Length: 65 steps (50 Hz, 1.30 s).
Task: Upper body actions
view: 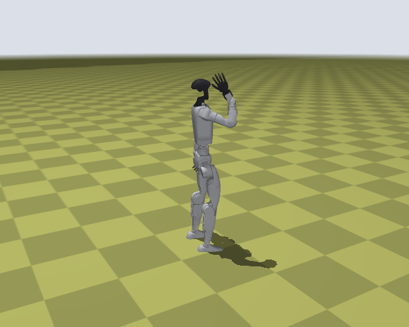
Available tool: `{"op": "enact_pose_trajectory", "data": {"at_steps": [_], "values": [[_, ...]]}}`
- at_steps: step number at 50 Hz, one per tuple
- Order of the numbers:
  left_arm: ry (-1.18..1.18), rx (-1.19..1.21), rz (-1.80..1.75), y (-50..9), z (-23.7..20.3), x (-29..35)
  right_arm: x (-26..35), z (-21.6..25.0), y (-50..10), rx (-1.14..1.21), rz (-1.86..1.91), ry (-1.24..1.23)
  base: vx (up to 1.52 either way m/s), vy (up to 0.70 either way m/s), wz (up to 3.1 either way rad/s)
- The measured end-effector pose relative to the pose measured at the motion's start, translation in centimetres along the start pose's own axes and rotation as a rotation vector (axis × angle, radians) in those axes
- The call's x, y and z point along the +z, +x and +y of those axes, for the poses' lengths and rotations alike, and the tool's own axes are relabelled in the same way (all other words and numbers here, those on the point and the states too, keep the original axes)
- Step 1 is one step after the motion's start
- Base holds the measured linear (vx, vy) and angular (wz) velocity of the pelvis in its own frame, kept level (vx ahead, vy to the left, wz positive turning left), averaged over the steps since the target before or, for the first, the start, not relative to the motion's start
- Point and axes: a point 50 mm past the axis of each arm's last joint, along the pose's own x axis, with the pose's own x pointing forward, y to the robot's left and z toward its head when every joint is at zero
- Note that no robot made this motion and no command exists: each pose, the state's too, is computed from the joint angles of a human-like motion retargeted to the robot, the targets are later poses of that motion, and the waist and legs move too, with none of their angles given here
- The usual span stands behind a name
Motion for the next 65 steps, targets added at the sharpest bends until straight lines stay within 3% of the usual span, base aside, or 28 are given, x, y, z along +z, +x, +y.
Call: {"op": "enact_pose_trajectory", "data": {"at_steps": [24,41,47,53,58,65], "values": [[-0.055,-0.037,0.15,0.0,0.1,-4.4,0.5,0.0,0.2,-0.01,-0.032,0.014,0.03,0.11,0.17],[-0.09,-0.069,0.135,-0.2,-1.0,-3.0,-0.1,0.3,-1.2,0.019,0.044,0.039,0.03,0.02,0.19],[-0.123,0.013,0.11,-0.1,-0.4,-2.0,-2.2,-0.5,-8.3,0.083,0.434,0.098,0.02,0.01,0.18],[-0.135,0.004,0.072,0.0,0.3,-0.7,-0.8,-4.4,-24.7,0.294,1.157,-0.067,0.05,0.01,0.15],[-0.149,0.009,0.051,0.1,0.7,-0.4,10.5,-9.1,-38.0,0.575,1.824,-0.149,0.08,0.01,0.36],[-0.128,0.022,0.043,0.2,1.0,-0.4,26.5,-13.0,-40.6,0.827,2.313,-0.28,0.07,-0.01,0.37]]}}
